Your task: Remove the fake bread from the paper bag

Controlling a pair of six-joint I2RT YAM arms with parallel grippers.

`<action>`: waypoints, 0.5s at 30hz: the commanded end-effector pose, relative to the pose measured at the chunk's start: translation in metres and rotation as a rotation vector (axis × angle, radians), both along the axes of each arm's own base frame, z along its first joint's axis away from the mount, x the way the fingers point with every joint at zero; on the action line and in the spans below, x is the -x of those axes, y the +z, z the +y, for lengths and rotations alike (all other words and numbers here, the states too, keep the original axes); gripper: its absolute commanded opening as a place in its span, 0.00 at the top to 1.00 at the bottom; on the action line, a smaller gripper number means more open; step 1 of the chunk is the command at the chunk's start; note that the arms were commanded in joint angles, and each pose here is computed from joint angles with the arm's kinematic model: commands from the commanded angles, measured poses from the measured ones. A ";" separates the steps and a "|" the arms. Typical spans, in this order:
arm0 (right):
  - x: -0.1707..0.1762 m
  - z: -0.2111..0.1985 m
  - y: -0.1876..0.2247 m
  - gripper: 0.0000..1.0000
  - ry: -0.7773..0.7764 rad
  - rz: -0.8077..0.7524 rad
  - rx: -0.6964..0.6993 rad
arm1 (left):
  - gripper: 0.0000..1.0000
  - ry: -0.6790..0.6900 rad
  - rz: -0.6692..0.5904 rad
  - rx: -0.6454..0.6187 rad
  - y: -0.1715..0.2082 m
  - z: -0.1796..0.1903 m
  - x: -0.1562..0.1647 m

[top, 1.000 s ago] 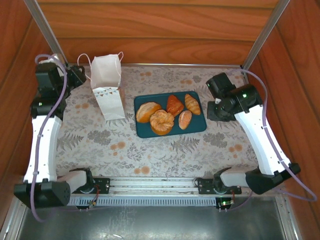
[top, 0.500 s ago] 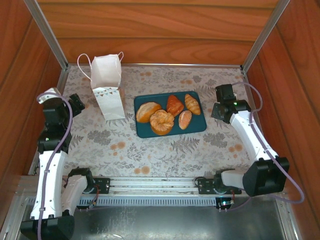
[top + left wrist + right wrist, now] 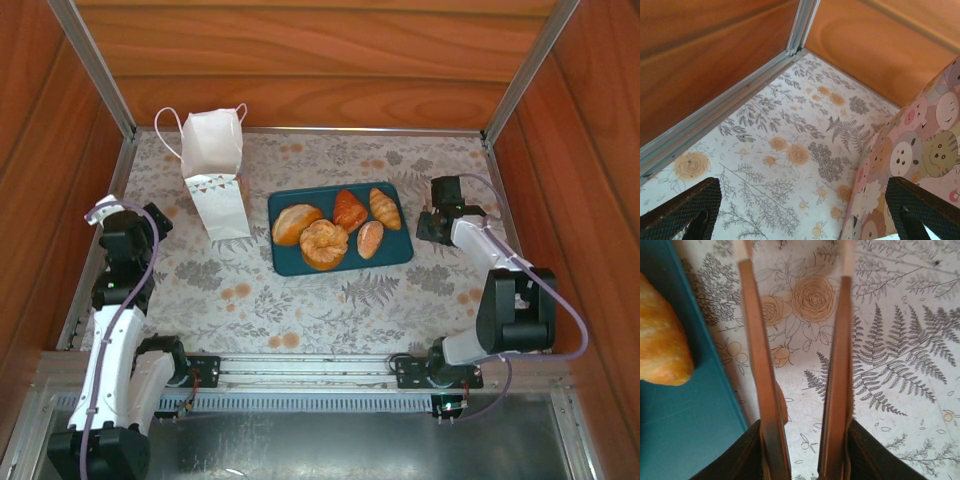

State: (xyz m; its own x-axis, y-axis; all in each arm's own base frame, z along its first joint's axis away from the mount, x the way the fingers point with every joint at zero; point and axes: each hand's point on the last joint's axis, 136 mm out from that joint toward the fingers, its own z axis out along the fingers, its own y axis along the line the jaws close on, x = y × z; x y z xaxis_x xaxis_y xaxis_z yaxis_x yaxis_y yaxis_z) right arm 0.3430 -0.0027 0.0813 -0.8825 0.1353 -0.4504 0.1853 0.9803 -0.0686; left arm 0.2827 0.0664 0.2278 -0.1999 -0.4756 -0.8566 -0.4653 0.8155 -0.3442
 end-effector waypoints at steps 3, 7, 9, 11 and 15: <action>0.002 -0.010 -0.021 0.54 -0.033 0.043 -0.031 | 0.10 0.046 -0.107 -0.012 0.020 0.008 -0.001; 0.008 -0.011 -0.034 0.50 -0.043 0.081 -0.038 | 0.10 0.053 -0.101 -0.023 0.022 0.010 0.002; 0.011 -0.013 -0.040 0.50 -0.046 0.102 -0.035 | 0.10 0.058 -0.109 -0.026 0.025 0.011 0.004; 0.015 -0.015 -0.046 0.48 -0.049 0.124 -0.030 | 0.10 0.063 -0.114 -0.028 0.026 0.011 0.005; 0.020 -0.020 -0.054 0.43 -0.063 0.156 -0.012 | 0.10 0.061 -0.110 -0.024 0.024 0.011 0.004</action>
